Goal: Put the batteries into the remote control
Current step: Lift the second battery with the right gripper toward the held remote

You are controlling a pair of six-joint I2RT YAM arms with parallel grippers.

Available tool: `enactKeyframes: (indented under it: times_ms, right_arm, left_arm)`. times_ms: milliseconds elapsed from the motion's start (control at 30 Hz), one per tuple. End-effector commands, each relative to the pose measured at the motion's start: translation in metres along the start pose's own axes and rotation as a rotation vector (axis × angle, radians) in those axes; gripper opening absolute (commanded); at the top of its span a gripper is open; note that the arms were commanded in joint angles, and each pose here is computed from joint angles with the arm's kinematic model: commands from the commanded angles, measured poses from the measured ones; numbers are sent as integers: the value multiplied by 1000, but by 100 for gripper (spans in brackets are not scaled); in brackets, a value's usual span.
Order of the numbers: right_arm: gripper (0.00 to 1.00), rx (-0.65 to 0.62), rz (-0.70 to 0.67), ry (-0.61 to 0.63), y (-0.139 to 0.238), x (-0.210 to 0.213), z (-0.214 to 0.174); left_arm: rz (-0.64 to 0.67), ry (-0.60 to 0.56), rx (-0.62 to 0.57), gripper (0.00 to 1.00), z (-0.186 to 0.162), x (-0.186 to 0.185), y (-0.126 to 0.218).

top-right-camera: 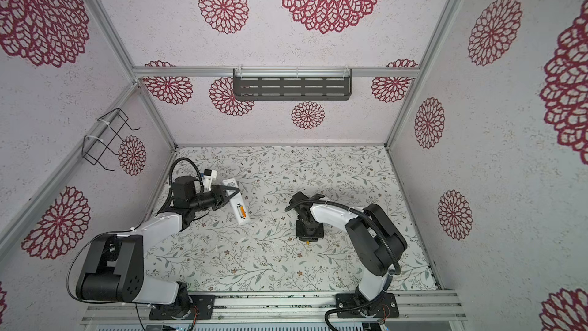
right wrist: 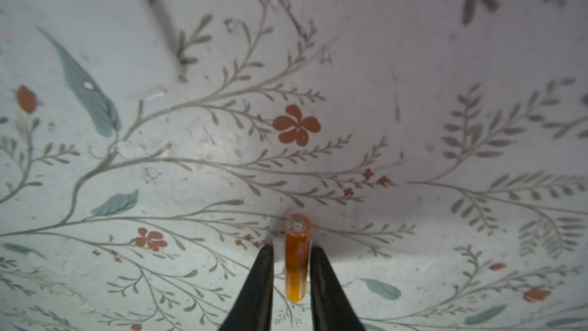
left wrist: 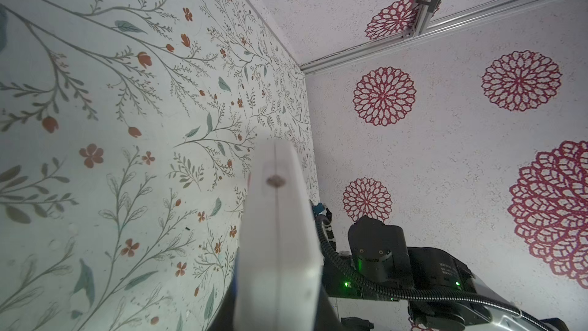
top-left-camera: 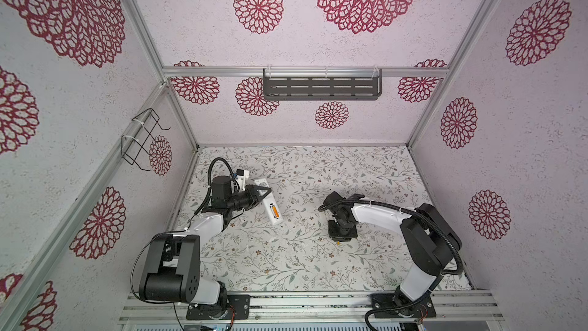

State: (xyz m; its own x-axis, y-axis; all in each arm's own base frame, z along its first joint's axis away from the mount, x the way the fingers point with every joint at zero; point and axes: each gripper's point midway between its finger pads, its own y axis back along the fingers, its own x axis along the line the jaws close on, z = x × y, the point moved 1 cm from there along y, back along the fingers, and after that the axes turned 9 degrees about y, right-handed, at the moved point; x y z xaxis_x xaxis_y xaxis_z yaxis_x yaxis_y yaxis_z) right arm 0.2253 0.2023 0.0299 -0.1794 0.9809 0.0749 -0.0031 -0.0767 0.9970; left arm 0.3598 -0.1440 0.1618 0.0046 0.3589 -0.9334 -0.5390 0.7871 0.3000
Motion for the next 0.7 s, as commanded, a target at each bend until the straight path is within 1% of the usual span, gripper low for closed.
enactKeyframes:
  times_ms: [0,267,433,667]
  right_arm:
    - [26,-1,-8,7,3,2,3]
    - [26,-3,-13,5,2,1,10]
    - [25,-19,-6,-18,4,0,17]
    - [22,-16,-8,-22,0,-1,18]
  left_arm:
    - [-21,-33,10,0,3,-9,-4]
    - [-20,-34,14,0,1,-8,-5]
    - [-20,-33,18,0,0,-7,-5]
    - [-23,-35,21,0,-1,-8,-5]
